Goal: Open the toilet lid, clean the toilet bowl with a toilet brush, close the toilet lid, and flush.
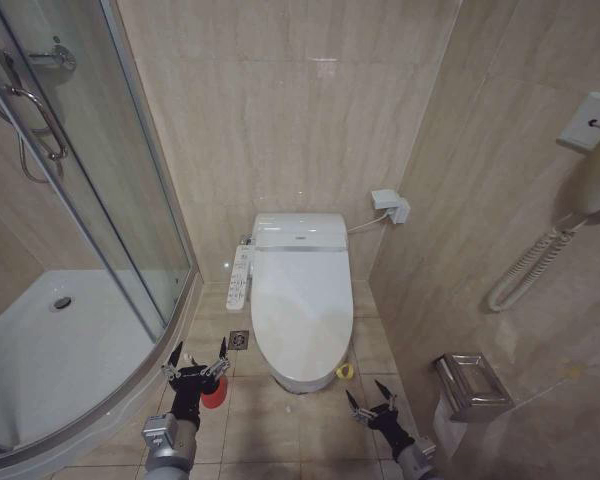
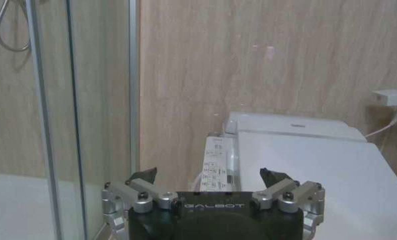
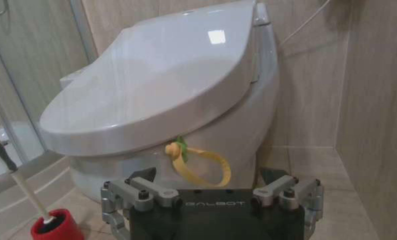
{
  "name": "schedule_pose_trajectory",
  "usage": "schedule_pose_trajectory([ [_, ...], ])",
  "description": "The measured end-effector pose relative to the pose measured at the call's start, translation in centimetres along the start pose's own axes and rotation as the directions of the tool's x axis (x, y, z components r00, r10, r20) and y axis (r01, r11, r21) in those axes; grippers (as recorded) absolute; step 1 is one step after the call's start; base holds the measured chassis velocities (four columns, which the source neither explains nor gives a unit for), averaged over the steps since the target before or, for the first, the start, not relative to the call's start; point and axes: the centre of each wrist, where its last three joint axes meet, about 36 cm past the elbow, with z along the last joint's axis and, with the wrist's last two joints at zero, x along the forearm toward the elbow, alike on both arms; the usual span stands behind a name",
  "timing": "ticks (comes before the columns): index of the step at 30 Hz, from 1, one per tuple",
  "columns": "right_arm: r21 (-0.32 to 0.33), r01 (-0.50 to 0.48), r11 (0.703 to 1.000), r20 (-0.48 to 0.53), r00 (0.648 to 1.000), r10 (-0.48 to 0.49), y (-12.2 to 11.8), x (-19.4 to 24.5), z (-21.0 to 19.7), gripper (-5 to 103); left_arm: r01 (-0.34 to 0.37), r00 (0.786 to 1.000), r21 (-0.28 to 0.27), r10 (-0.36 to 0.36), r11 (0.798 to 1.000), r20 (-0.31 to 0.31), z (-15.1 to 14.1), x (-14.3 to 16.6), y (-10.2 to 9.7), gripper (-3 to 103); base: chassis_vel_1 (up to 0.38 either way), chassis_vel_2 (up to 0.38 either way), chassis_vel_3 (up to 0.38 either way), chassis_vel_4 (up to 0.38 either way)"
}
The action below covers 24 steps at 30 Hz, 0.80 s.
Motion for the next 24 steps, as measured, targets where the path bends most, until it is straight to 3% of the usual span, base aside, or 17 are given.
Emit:
schedule_pose_trajectory([
  [24,-0.038,0.002,0.999,0.02,1.0,-0.001,2.4,-4.3,1.5,100,0.0,1.0,0.0,0.0,1.0,0.0,0.0,0.0,0.0,100,0.0,0.0,0.0,0.0],
])
